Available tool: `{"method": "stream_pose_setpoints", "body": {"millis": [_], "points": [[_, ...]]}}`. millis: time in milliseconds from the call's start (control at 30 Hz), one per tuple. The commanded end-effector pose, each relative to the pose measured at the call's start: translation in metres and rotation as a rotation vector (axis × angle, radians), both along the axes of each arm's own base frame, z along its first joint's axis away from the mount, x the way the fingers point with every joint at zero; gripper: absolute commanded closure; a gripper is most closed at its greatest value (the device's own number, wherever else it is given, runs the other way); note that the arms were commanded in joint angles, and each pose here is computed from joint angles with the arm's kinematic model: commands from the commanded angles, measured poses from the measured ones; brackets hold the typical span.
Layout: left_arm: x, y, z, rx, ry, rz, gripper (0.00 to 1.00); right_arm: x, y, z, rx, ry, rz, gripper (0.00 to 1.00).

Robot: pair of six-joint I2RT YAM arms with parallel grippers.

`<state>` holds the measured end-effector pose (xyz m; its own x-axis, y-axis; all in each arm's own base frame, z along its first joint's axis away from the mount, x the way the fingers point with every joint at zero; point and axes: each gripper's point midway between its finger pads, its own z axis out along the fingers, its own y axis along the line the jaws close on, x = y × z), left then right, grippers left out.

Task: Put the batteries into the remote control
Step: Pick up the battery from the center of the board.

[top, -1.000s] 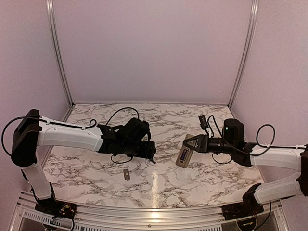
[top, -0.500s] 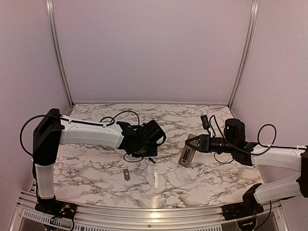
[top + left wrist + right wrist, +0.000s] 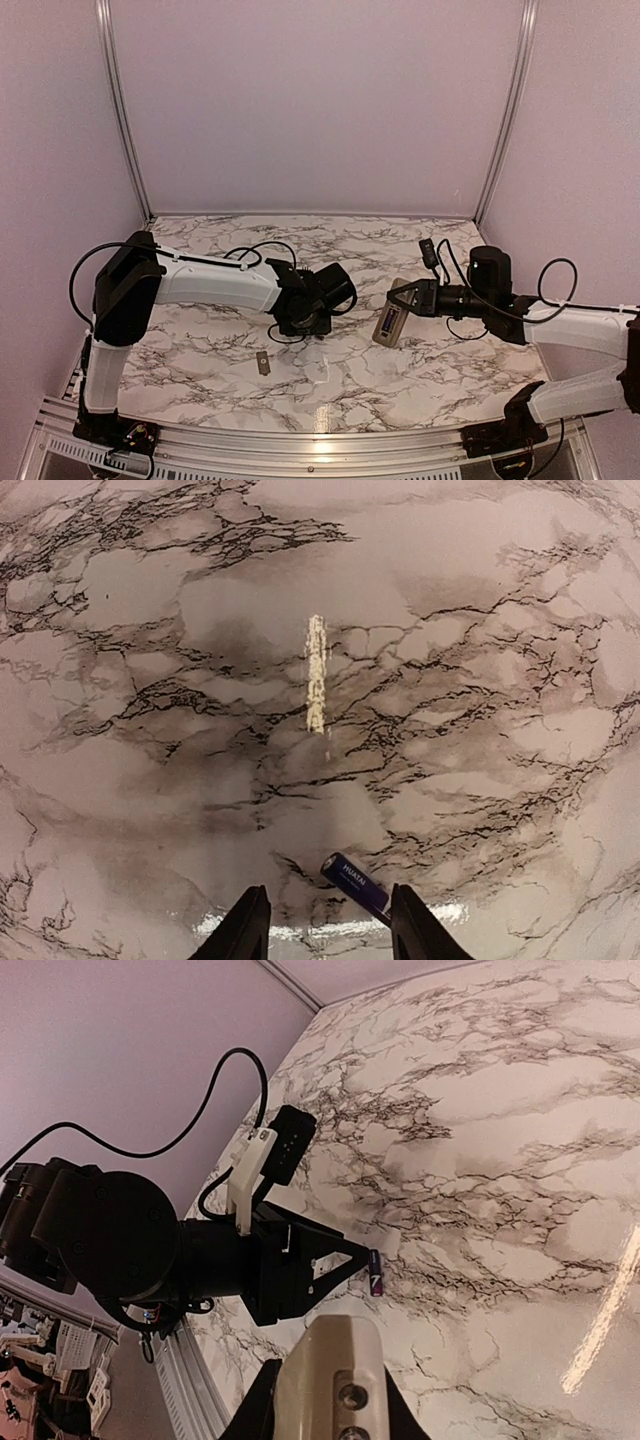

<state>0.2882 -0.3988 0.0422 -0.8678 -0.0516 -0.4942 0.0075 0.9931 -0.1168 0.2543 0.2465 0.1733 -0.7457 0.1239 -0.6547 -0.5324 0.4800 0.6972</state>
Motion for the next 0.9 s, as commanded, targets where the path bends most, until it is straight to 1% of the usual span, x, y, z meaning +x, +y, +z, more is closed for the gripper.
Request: {"method": "stream_pose_setpoints", "body": {"millis": [0,200,400,633,733,867], "points": [[0.001,0.001,-0.006,0.044,-0.003,0.006,0.57,-0.001,-0.003,0.006,0.005,-0.024,0.004,1.00],[0.007,-0.003,-0.008,0.072,-0.019,-0.015,0.58,-0.003,-0.003,0.005,0.013,-0.021,0.005,1.00],[0.003,-0.004,-0.021,0.099,0.016,-0.030,0.59,-0.004,-0.003,0.005,0.017,-0.019,0.004,1.00],[0.000,-0.006,-0.029,0.124,0.037,-0.056,0.64,-0.003,-0.003,0.005,0.013,-0.018,0.002,1.00],[-0.002,-0.006,-0.030,0.129,0.040,-0.063,0.69,-0.002,-0.003,0.005,0.011,-0.019,0.000,1.00],[-0.006,-0.008,-0.031,0.137,0.042,-0.086,0.79,-0.002,-0.002,0.005,0.012,-0.015,0.003,1.00]]}}
